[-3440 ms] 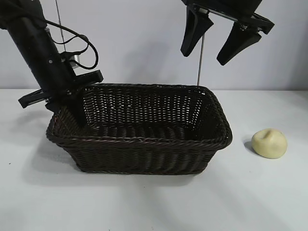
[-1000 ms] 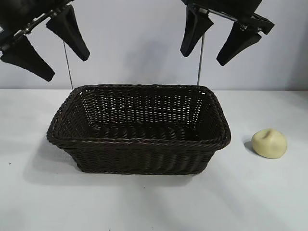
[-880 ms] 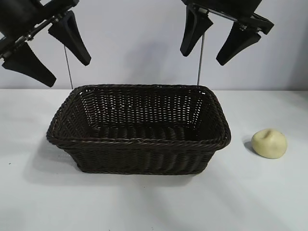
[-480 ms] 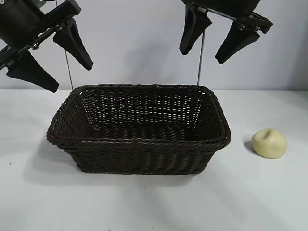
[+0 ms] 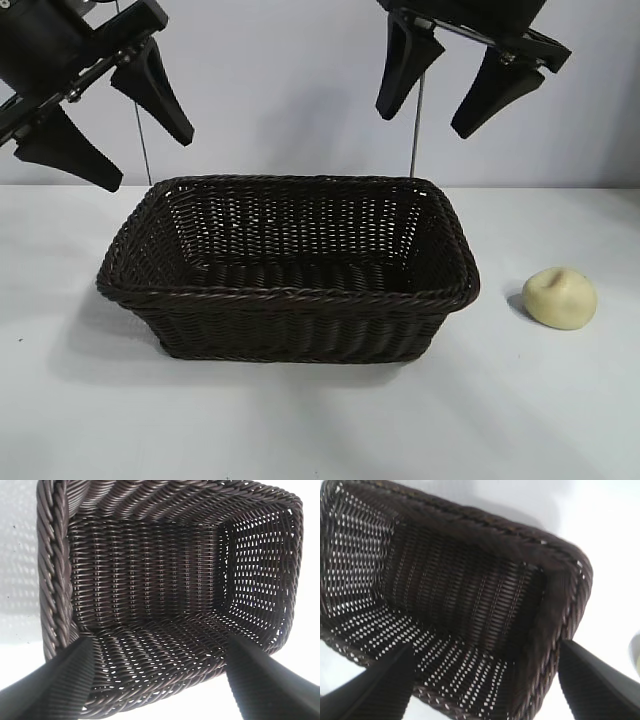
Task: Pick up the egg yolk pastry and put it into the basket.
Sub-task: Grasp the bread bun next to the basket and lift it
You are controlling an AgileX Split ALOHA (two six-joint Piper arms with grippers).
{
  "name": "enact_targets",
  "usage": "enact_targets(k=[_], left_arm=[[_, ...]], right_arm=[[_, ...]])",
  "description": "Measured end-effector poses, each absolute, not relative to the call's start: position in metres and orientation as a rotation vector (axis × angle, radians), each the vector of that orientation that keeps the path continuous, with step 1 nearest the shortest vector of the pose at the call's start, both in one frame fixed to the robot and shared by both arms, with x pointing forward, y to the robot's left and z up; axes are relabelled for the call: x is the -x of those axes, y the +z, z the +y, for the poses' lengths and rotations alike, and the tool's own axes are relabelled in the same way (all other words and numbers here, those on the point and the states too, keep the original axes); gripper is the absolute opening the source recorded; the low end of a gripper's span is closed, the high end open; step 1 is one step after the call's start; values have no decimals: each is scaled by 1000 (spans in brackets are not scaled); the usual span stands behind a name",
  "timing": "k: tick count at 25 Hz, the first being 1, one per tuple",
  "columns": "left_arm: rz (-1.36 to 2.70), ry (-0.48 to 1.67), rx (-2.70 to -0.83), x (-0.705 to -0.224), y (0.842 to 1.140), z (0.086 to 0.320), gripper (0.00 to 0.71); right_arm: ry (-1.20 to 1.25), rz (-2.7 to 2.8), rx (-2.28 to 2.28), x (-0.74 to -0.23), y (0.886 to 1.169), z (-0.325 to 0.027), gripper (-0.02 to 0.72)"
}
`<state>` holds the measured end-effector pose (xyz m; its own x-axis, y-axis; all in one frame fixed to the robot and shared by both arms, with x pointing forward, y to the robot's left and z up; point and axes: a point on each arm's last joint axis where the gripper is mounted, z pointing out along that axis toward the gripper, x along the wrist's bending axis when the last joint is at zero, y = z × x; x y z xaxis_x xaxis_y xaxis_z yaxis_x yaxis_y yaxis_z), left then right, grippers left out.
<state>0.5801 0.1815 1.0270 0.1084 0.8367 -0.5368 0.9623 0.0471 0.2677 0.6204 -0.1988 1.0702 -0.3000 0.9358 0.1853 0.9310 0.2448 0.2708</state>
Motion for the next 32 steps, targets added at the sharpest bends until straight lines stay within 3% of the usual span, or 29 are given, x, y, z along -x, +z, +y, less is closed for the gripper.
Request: enact_targets(k=[12,21,32], left_arm=[[1752,-280,-1810,-580,1027,181,535],[1752,-279,-1809,-580,1027,181,535],[1752,-271,-1805,-581,1027,182,535]], right_arm=[[478,2210,-2095,-633,1070,-291,570],[424,2200,-2107,-631,1064,-298,570],[259,2257,-2225,-607,997,-298,570]])
